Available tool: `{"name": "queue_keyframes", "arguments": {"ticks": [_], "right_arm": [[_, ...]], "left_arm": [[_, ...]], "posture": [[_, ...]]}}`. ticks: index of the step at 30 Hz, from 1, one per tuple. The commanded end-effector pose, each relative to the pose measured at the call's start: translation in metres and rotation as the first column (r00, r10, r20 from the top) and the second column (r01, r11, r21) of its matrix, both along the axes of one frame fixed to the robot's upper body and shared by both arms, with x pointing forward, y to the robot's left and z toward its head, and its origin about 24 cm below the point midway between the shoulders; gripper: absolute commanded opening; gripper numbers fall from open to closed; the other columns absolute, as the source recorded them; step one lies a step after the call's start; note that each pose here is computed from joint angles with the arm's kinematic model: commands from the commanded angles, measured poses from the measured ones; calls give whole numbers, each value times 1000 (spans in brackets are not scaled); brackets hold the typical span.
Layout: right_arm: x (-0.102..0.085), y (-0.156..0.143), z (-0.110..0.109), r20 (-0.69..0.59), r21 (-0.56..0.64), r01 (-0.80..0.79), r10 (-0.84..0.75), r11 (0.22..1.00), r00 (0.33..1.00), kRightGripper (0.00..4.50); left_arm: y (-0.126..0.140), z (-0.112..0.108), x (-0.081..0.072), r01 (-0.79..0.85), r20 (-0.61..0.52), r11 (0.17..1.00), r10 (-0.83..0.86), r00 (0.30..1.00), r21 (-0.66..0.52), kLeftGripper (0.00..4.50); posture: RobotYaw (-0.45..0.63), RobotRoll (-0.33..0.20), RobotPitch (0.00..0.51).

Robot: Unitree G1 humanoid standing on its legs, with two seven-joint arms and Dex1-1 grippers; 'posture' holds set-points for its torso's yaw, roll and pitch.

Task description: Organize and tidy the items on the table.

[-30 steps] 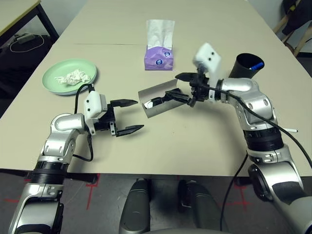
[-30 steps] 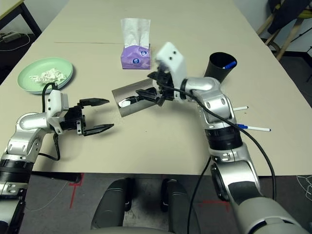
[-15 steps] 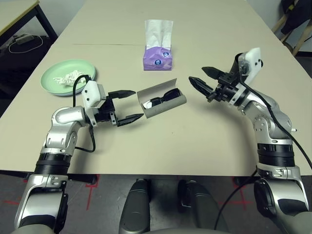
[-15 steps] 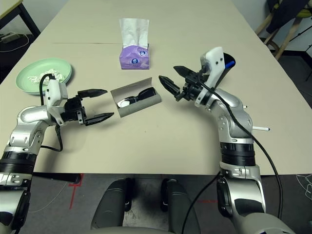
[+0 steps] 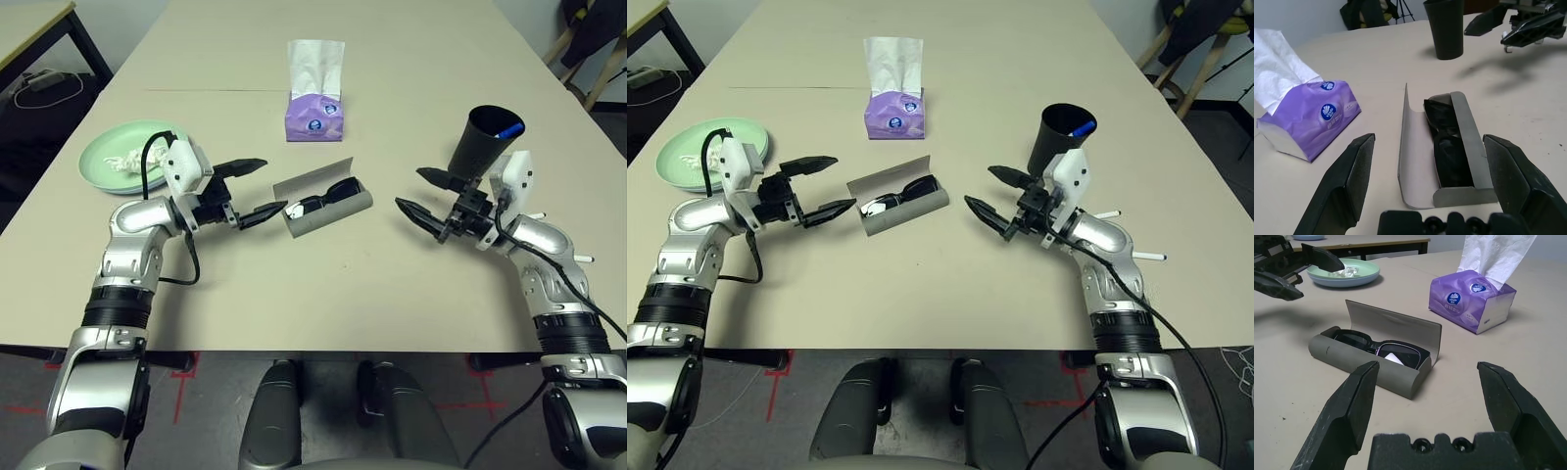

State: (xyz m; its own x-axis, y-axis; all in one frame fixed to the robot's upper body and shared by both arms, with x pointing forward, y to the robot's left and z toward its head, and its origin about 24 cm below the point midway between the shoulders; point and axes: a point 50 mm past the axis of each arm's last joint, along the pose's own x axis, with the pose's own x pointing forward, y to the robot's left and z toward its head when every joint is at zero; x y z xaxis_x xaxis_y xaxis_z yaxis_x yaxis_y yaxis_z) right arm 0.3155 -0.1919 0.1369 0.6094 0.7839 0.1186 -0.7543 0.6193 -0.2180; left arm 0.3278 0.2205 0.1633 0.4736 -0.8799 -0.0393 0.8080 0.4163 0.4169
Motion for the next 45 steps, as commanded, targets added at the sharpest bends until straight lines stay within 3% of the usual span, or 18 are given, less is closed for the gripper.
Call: {"name": "queue_keyframes", "arguments": {"ticks": [1,4,8,10,14,20,29,39,45], "right_arm": [[-6,3,-1,-5,-8,-28,28,1000,1000,4427],[-11,8,-1,-4,0,-39,39,999,999,4500],[-10,9,3,0,5,-29,29,1000,1000,4500],[-13,10,-6,11,-76,-69,70,995,997,4500],[-15,12,-8,15,-78,-85,87,993,996,4500],[-15,20,-1,25,-55,-96,98,994,995,4500],[-15,25,4,25,-43,-104,105,994,994,4500],[-17,29,8,28,-36,-109,110,993,994,4500],[-17,30,11,30,-35,-110,111,993,993,4500]], "left_arm": [[-2,-6,4,21,-30,1000,-22,999,-10,4500],[-2,-7,6,36,-51,999,-37,998,-21,3875],[-3,-15,6,80,-29,997,-80,996,-1,2296],[-2,-25,5,88,-35,996,-88,996,16,1517],[-5,-31,9,85,-35,996,-85,996,16,20],[-1,-17,23,0,-51,998,-3,999,-58,20],[-1,-3,27,12,-96,997,-20,995,-78,20],[5,-4,36,-149,-102,981,137,985,-120,20],[13,-19,42,-283,-173,958,271,947,-49,20]], "posture": [[92,0,180],[87,0,180],[72,0,181],[64,0,180],[60,0,179],[65,0,180],[70,0,184],[65,0,184],[56,0,184]]}}
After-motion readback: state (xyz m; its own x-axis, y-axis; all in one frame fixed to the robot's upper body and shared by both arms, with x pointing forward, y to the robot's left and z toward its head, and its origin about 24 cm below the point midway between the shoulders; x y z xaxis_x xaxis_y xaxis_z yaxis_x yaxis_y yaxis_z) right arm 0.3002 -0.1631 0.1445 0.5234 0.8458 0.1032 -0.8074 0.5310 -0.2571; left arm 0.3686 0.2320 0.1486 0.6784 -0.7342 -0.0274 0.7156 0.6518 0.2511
